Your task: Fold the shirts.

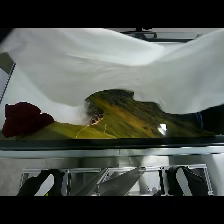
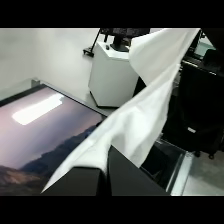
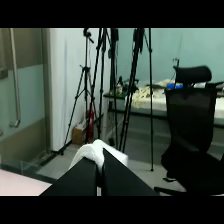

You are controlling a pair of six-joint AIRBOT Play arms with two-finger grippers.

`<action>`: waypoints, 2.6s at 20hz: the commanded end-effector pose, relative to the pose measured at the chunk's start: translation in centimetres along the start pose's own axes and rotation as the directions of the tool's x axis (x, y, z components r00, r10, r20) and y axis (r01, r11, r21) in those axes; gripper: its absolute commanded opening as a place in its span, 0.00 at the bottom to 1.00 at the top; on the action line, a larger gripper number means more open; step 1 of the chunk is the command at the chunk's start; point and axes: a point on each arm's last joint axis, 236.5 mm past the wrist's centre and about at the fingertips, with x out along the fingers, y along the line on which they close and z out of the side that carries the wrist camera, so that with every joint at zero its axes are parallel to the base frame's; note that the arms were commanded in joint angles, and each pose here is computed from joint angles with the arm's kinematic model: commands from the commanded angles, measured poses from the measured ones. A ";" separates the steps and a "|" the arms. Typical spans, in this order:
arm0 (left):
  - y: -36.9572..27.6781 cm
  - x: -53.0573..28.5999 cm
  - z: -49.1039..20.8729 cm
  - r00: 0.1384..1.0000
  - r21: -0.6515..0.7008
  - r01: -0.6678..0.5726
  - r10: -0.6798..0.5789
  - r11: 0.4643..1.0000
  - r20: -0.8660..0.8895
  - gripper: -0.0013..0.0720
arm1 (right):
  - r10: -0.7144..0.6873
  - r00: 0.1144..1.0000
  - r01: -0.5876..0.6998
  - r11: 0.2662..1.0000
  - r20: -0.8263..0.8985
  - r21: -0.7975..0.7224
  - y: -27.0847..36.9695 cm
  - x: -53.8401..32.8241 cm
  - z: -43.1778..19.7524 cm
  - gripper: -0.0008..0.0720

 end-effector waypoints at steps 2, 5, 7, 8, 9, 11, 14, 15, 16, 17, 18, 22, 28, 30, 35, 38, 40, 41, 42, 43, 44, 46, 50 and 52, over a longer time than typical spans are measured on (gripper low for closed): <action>3.2 0.0 -1.2 0.989 -0.001 -0.110 0.109 0.994 -0.100 0.06 | 0.027 0.999 -0.028 1.000 -0.047 -0.015 -1.4 1.8 -1.1 0.04; 10.6 2.1 -6.3 0.977 -0.184 -0.120 0.083 0.976 -0.195 0.06 | 0.133 0.974 -0.111 0.986 -0.182 0.126 -5.2 7.8 -8.7 0.04; 16.1 3.6 -11.9 0.963 -0.318 -0.137 0.051 0.938 -0.264 0.06 | 0.172 0.938 -0.118 0.975 -0.301 0.190 -7.5 12.6 -16.5 0.04; 18.7 4.3 -15.1 0.955 -0.377 -0.149 0.034 0.914 -0.296 0.06 | 0.181 0.920 -0.106 0.969 -0.347 0.226 -8.4 15.3 -20.7 0.04; 21.1 4.8 -18.1 0.948 -0.429 -0.169 0.028 0.888 -0.316 0.06 | 0.186 0.907 -0.088 0.961 -0.378 0.263 -9.0 17.6 -24.5 0.04; 25.5 5.7 -24.2 0.936 -0.501 -0.215 0.031 0.838 -0.350 0.06 | 0.200 0.886 -0.055 0.942 -0.419 0.332 -9.0 21.7 -31.7 0.04; 31.2 6.4 -31.2 0.919 -0.547 -0.297 0.077 0.782 -0.388 0.06 | 0.227 0.847 -0.029 0.923 -0.480 0.384 -7.2 25.2 -40.6 0.04; 32.8 6.6 -32.9 0.913 -0.554 -0.322 0.097 0.768 -0.397 0.05 | 0.233 0.837 -0.022 0.918 -0.495 0.396 -6.6 25.7 -42.5 0.04; 34.2 6.8 -34.1 0.908 -0.558 -0.341 0.112 0.756 -0.403 0.04 | 0.237 0.829 -0.014 0.914 -0.507 0.405 -6.3 26.1 -44.1 0.06; 35.4 6.9 -34.6 0.906 -0.560 -0.351 0.123 0.751 -0.404 0.05 | 0.237 0.824 -0.003 0.910 -0.515 0.414 -6.3 26.2 -44.9 0.25; 36.5 6.9 -34.6 0.907 -0.559 -0.353 0.128 0.751 -0.401 0.05 | 0.231 0.824 0.015 0.904 -0.517 0.428 -6.7 26.1 -45.1 0.58; 37.8 4.9 -32.6 0.918 -0.613 -0.317 0.073 0.724 -0.389 0.98 | 0.277 0.789 0.063 0.852 -0.549 0.520 -9.2 22.7 -43.2 0.53; 33.6 -1.4 -35.3 0.796 -0.687 -0.422 -0.121 0.591 -0.593 0.82 | 0.324 0.543 0.314 0.777 -0.774 0.546 -14.7 9.6 -43.7 0.04; 30.8 -2.1 -36.9 0.773 -0.717 -0.431 -0.186 0.548 -0.607 0.54 | 0.317 0.411 0.390 0.786 -0.854 0.480 -14.5 4.6 -45.4 0.04; 22.4 -2.9 -41.0 0.758 -0.764 -0.421 -0.273 0.489 -0.592 0.02 | 0.332 0.338 0.507 0.725 -0.881 0.467 -9.1 -4.0 -48.8 0.04; 18.8 -5.2 -44.1 0.723 -0.725 -0.509 -0.226 0.464 -0.652 0.02 | 0.299 0.339 0.557 0.701 -0.892 0.446 -5.5 -8.7 -51.5 0.04; 17.0 -6.1 -45.1 0.725 -0.712 -0.538 -0.183 0.452 -0.664 0.02 | 0.237 0.402 0.577 0.684 -0.884 0.446 -4.7 -9.5 -52.1 0.04; 16.2 -6.4 -45.4 0.728 -0.711 -0.544 -0.170 0.446 -0.664 0.02 | 0.223 0.429 0.583 0.672 -0.875 0.457 -4.5 -9.4 -52.0 0.04; 15.8 -6.4 -45.6 0.729 -0.706 -0.549 -0.156 0.447 -0.666 0.02 | 0.219 0.442 0.586 0.663 -0.870 0.465 -4.4 -9.3 -52.0 0.04; 15.7 -6.5 -45.8 0.731 -0.696 -0.559 -0.128 0.450 -0.670 0.02 | 0.225 0.445 0.587 0.657 -0.867 0.473 -4.3 -9.2 -52.1 0.04; 15.6 -6.5 -46.1 0.732 -0.687 -0.568 -0.103 0.452 -0.673 0.02 | 0.235 0.451 0.588 0.648 -0.861 0.485 -4.2 -9.0 -52.1 0.04; 16.5 -6.7 -46.1 0.732 -0.655 -0.594 -0.023 0.466 -0.681 0.02 | 0.247 0.473 0.593 0.620 -0.845 0.513 -4.1 -8.3 -52.0 0.04; 18.1 -7.7 -45.1 0.693 -0.557 -0.637 0.079 0.533 -0.717 0.11 | 0.267 0.468 0.606 0.596 -0.842 0.526 -4.0 -8.2 -52.8 0.05; 18.7 -8.6 -45.1 0.653 -0.503 -0.664 0.100 0.553 -0.751 0.84 | 0.275 0.460 0.613 0.589 -0.844 0.526 -4.0 -8.3 -53.2 0.24</action>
